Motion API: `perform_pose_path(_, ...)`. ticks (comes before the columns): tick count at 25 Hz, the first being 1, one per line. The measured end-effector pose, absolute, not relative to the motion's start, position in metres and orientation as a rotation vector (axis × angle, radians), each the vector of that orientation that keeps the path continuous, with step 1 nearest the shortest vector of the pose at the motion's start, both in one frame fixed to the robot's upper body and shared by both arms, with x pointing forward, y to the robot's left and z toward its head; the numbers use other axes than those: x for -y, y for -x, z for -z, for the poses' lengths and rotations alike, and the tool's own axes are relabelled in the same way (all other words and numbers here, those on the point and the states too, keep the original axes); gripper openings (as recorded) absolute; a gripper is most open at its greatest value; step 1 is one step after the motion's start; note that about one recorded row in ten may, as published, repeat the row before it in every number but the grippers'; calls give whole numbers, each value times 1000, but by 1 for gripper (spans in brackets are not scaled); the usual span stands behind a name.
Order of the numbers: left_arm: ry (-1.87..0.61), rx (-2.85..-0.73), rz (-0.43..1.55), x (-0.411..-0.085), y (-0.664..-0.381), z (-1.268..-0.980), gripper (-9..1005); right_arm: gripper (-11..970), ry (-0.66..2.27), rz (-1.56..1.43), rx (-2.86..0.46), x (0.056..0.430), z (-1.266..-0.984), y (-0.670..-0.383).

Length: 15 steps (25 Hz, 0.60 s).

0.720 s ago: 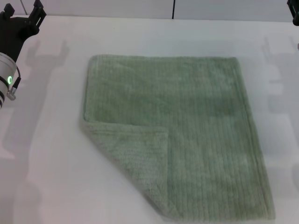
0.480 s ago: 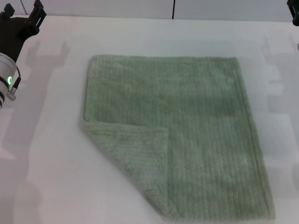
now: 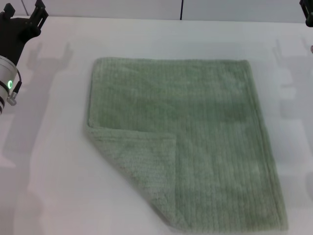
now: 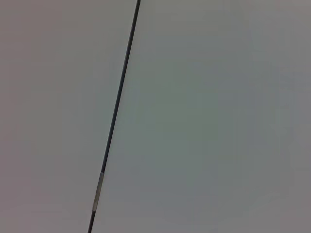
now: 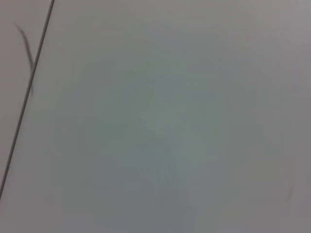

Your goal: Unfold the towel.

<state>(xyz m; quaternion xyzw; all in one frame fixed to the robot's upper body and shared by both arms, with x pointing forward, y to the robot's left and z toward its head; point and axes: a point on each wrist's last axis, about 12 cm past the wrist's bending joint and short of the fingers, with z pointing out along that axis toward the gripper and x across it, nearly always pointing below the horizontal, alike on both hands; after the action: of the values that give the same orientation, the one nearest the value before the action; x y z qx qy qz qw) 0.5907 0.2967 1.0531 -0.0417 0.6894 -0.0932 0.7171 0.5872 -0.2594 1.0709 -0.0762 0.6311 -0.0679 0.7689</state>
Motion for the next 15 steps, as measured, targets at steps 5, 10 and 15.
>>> perform_pose_path(5, 89, -1521, 207, -297, -591, -1054, 813, 641, 166, 144, -1368, 259, -1071, -587)
perform_pose_path(10, 88, -1520, 206, -297, -591, -1054, 813, 623, 166, 142, -1367, 258, -1072, -587)
perform_pose_path(15, 87, -1518, 205, -297, -591, -1054, 814, 604, 172, 142, -1379, 258, -1069, -587)
